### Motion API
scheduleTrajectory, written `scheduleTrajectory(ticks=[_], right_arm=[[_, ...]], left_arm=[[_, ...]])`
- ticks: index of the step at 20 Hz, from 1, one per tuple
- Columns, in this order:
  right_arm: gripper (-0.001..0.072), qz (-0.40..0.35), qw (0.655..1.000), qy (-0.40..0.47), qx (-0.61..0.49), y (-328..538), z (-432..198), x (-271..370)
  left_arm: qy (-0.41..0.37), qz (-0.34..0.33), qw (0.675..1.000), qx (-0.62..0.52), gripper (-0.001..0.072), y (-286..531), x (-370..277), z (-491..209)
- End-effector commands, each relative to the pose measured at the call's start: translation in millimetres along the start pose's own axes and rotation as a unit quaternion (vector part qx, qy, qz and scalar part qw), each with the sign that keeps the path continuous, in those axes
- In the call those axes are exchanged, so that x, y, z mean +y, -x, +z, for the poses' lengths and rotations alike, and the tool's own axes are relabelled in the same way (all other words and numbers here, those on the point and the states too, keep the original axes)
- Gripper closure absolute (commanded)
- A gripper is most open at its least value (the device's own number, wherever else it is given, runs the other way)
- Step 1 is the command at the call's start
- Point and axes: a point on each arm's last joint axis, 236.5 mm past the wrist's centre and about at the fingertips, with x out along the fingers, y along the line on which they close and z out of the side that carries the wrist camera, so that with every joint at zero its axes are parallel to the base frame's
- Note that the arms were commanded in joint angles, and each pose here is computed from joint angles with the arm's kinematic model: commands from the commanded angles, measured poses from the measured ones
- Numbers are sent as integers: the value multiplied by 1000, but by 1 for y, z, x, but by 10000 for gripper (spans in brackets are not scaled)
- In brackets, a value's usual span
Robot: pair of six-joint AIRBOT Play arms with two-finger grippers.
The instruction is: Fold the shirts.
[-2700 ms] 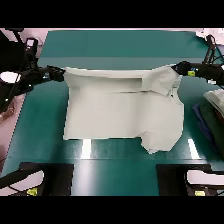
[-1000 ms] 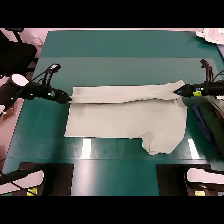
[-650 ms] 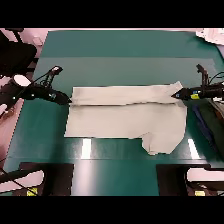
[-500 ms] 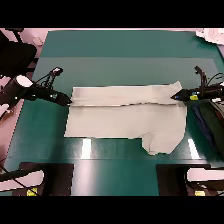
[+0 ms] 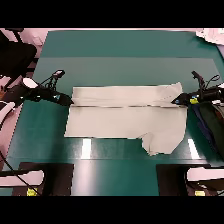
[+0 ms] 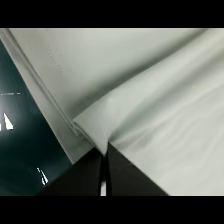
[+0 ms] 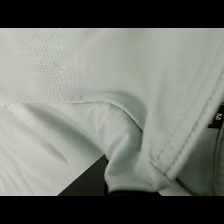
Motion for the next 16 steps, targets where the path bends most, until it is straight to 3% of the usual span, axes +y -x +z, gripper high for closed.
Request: scheduleTrajectory(ticks=[1, 6, 7, 8, 10, 16], right_arm=[[689, -2, 1000, 0, 7, 0, -4, -1], [688, -1, 1000, -3, 9, 0, -5, -1], [683, 2, 1000, -3, 12, 0, -6, 1], [610, 4, 1000, -3, 14, 0, -7, 2], [219, 9, 1000, -6, 15, 2, -7, 6], [182, -26, 998, 47, -45, 48, 11, 35]], left_arm=[[2, -11, 1000, 14, 683, -3, -4, -7], [2, -17, 1000, 22, 675, -3, -6, -11], [2, -18, 1000, 23, 447, -3, -7, -11], [16, -19, 999, 25, 215, -2, -7, -12], [25, -26, 999, 34, 204, -1, -11, -16], [79, -47, 996, 0, 203, 54, -6, -14]])
